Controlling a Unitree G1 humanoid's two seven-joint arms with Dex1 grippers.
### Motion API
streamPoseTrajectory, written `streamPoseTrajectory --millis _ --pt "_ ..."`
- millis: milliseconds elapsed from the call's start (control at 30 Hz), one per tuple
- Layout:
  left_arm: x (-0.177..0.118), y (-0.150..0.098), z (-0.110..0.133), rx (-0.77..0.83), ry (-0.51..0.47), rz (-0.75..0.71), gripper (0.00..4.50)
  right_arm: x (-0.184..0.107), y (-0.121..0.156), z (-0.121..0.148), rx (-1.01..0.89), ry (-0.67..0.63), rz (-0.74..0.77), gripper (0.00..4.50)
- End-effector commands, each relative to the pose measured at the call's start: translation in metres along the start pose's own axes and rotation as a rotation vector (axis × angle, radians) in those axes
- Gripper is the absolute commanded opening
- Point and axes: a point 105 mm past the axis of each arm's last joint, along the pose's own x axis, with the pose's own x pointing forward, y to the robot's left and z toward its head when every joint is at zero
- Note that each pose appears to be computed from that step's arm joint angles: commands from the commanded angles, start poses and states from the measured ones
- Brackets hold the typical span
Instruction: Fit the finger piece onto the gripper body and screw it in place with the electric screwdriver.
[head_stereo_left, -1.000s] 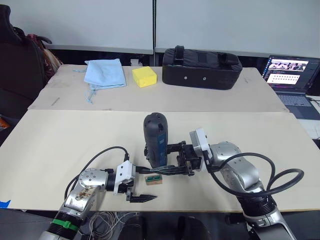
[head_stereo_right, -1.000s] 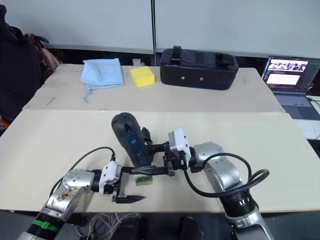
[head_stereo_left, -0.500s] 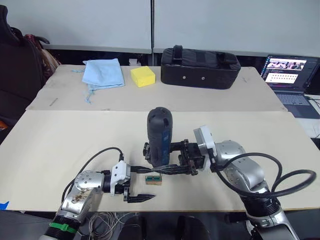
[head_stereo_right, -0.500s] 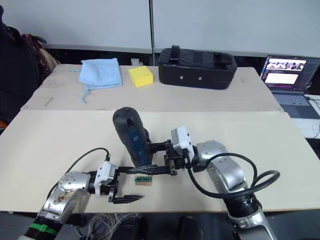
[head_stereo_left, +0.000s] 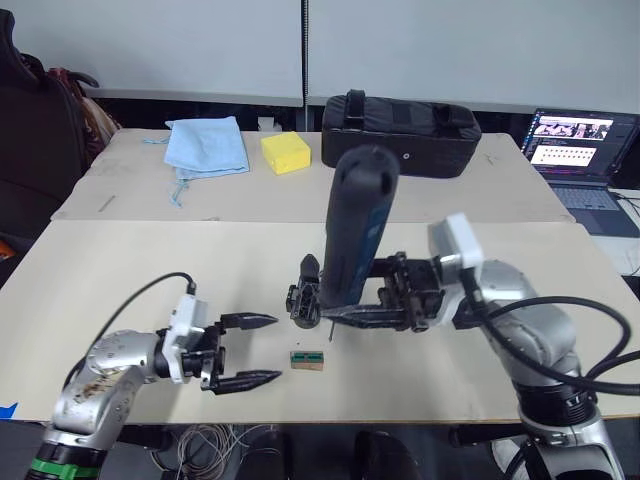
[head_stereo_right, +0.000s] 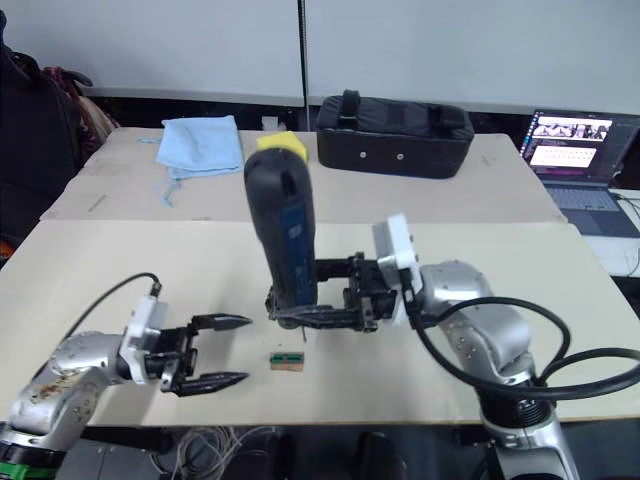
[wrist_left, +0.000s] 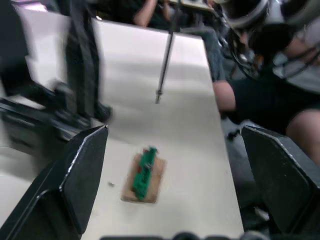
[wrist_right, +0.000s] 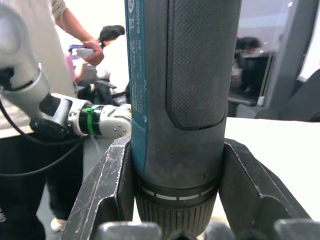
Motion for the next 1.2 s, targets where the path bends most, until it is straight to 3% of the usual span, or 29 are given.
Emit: streamPoseTrajectory --millis 33,133,367,733,1200 --pt "-0.008 0.007 0.029 0.022 -0.060 0.039 4.50 -0.009 -0.003 0.028 -0.052 -0.039 -0.018 1.92" --pt "-0.014 0.017 0.048 -0.031 -0.150 0.101 4.50 -0.020 -0.017 0.040 -0.048 -0.038 -0.063 1.92" --pt "-0.023 0.037 0.063 -0.054 -0.183 0.183 4.50 -0.022 -0.044 0.058 -0.024 -0.087 -0.114 1.92" --pt "-0.026 0.045 0.044 0.068 -0.069 0.185 4.50 0.016 -0.068 0.062 -0.003 -0.165 -0.107 1.92" --pt "-0.018 0.039 0.012 0.057 0.014 0.154 4.50 0.043 -0.068 0.034 -0.006 -0.137 -0.132 1.92"
